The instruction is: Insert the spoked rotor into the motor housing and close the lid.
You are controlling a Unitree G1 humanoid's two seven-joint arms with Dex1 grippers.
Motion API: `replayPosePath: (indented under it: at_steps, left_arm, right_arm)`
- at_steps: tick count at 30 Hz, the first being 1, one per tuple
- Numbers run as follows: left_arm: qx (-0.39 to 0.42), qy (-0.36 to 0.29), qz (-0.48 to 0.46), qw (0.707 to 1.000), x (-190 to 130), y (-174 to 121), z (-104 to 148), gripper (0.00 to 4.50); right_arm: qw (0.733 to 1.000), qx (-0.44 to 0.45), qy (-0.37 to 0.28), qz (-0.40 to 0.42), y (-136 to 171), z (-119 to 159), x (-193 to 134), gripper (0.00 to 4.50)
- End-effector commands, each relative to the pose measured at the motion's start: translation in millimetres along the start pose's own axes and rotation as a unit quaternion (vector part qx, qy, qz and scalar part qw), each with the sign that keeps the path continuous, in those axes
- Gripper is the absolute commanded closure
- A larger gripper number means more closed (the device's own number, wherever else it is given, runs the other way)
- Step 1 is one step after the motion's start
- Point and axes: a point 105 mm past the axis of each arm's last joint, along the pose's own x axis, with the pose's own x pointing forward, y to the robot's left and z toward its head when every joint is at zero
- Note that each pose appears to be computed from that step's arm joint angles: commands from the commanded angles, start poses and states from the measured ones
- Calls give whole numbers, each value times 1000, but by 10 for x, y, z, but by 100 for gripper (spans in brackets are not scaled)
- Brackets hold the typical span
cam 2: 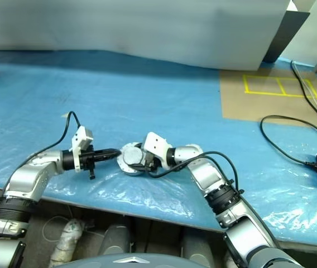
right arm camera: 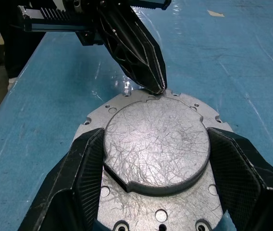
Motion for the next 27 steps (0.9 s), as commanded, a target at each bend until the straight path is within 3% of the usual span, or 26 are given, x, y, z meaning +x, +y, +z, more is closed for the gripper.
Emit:
replayPosePath:
  at_steps: [1,6,11,15,16,19,27]
  left_arm:
    - [13,15,-22,1000,49,-71,-46,448]
    - [15,35,-46,998,73,-170,-164,448]
    - [22,38,-18,999,66,-72,-217,448]
    - [29,41,-18,999,73,-55,-215,450]
    - [30,41,-19,999,73,-58,-217,450]
    - [30,43,-23,998,80,-73,-229,450]
    - [31,44,-27,998,98,-73,-236,450]
  right_arm:
    - [997,41,62,-8,35,-368,-44,154]
    - [997,42,63,-8,46,-369,-41,154]
    - [997,37,59,-15,19,-356,-54,154]
    - [998,40,37,-22,-35,-268,-67,12]
    - [998,48,32,-23,-48,-246,-67,2]
    - [990,138,-16,21,-11,3,-146,2]
    - [975,192,-113,17,-187,475,-438,2]
